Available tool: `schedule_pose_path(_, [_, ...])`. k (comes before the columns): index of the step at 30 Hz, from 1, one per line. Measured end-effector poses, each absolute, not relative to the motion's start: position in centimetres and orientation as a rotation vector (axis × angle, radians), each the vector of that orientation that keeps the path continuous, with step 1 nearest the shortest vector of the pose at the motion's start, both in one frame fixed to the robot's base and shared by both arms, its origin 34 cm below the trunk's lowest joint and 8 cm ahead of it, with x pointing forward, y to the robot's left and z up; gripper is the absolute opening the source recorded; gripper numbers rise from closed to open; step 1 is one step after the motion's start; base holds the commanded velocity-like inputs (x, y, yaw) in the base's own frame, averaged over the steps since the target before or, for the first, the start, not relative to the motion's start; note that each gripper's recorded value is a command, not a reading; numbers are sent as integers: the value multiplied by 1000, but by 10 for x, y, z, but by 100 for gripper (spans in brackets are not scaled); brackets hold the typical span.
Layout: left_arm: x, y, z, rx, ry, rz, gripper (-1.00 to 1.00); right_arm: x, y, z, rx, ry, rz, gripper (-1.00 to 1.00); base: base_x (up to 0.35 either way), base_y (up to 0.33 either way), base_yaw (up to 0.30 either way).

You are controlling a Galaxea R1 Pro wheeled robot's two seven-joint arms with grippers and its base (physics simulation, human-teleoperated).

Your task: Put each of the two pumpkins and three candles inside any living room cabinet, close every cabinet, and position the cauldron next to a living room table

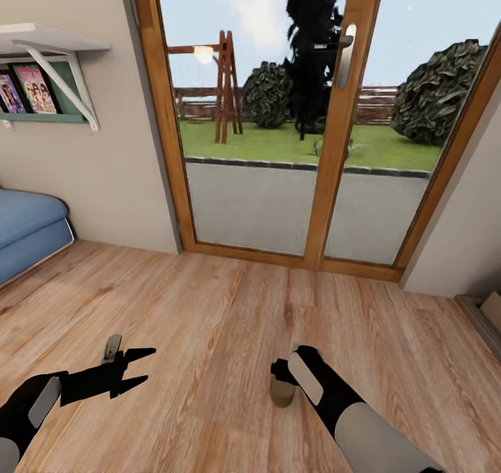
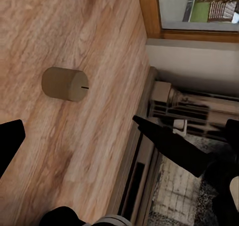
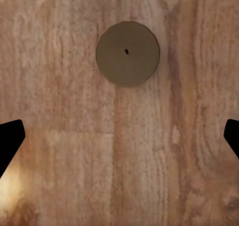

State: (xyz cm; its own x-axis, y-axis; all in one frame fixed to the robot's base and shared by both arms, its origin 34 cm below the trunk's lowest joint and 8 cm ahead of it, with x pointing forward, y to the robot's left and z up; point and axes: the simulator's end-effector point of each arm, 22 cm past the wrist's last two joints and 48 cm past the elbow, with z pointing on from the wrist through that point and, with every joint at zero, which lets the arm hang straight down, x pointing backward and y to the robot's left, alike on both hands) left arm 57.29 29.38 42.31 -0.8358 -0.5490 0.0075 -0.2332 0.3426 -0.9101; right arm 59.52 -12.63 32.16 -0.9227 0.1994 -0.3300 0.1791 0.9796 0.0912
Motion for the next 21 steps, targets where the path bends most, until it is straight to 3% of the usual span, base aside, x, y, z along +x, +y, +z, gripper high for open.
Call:
schedule_pose_path(8, [578,284,449,-660,2142,-1691,100,587,-122,304,264,2814,82,100,0,0,0])
schedule_pose_path(21, [577,284,430,-697,2141,-1723,100,576,-119,276,267,2867,80,100,0,0,0])
